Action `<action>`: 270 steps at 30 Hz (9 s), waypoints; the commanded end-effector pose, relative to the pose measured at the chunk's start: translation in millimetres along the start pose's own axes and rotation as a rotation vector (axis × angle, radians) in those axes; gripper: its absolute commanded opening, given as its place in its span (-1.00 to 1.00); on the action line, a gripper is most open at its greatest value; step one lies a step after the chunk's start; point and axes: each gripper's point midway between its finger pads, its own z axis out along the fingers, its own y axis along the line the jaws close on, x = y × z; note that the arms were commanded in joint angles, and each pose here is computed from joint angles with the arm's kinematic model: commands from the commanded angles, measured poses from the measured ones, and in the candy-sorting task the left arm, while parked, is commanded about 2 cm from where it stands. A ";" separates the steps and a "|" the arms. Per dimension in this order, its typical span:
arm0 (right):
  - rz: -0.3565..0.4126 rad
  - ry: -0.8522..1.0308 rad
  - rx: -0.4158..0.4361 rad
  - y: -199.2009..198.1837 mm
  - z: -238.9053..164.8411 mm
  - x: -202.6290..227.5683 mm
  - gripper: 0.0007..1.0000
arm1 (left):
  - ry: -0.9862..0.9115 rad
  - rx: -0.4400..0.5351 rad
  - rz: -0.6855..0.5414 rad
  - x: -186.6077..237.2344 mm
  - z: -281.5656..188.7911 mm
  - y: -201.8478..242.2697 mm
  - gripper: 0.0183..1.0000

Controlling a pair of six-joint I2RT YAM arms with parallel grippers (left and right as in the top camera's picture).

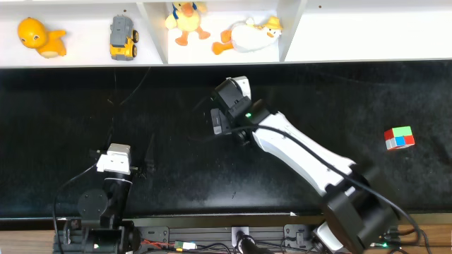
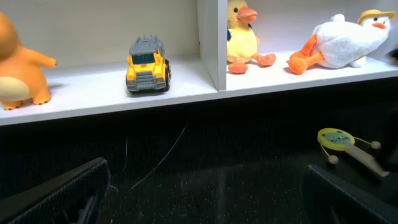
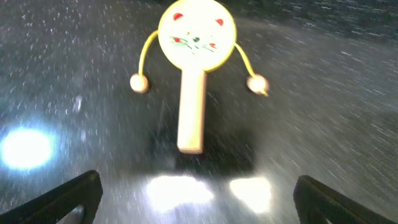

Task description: Store Toys

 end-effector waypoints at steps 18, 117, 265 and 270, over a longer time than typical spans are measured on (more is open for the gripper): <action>0.079 0.020 -0.086 9.1 49.7 -17.5 1.00 | -0.006 0.014 0.017 -1.0 -0.6 -2.9 1.00; -0.124 -0.289 -0.030 -212.2 -2.5 -163.0 -0.88 | -0.006 0.014 0.017 -1.0 -0.6 -2.9 0.99; -0.015 -0.278 0.249 -430.3 -103.1 -20.7 -0.02 | -0.006 0.014 0.017 -1.0 -0.6 -2.9 1.00; -0.053 -0.341 0.258 -434.6 -106.7 -64.8 0.00 | -0.006 0.014 0.017 -1.0 -0.6 -2.9 1.00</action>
